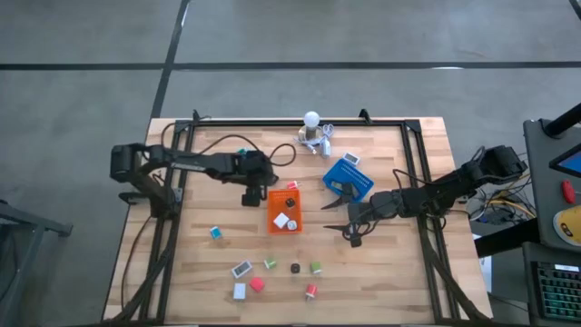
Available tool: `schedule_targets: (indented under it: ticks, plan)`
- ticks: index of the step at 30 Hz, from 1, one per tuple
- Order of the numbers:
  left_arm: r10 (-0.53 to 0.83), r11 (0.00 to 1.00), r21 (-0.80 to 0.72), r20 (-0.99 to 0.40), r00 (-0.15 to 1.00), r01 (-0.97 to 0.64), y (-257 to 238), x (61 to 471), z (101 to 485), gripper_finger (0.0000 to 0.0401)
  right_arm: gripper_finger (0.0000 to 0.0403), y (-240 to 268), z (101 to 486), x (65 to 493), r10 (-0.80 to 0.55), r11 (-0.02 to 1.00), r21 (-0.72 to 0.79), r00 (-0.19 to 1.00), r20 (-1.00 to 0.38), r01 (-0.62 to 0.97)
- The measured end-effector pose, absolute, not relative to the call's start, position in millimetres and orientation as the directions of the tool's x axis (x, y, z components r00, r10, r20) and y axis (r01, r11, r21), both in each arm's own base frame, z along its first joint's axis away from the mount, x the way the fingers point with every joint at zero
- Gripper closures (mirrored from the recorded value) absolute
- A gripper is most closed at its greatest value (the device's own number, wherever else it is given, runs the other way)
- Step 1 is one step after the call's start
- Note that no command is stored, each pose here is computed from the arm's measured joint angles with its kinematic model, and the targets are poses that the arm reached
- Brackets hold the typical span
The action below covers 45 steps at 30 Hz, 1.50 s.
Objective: Pick & Place Office items
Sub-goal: Put the black digital timer into the blue bin
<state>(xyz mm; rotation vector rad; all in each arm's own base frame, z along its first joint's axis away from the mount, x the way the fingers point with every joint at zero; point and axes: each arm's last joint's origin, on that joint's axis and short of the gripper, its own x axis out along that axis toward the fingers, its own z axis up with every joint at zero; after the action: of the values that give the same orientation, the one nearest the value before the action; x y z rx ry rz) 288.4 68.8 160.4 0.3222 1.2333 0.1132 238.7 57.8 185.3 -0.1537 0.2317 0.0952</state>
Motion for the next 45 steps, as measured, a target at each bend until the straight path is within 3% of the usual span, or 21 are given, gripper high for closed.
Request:
schedule_targets:
  ticks: [13,23,35,45]
  plan:
    - [0.332,0.909,0.398,-0.872,0.359,0.126,83,301,175,0.0153,0.0156,58,184,238,0.074,0.986,-0.127,0.965,-0.253,-0.109]
    - [0.307,0.925,0.367,-0.876,0.373,0.101,83,301,176,0.0151,0.0156,58,183,238,0.074,0.987,-0.119,0.963,-0.258,-0.108]
    - [0.335,0.926,0.374,-0.876,0.347,0.052,89,298,175,0.0079,0.0156,58,183,238,0.073,0.989,-0.103,0.963,-0.259,-0.103]
    - [0.262,0.92,0.338,-0.906,0.332,0.197,86,292,167,0.0077,0.0156,58,183,238,0.073,0.989,-0.102,0.963,-0.26,-0.103]
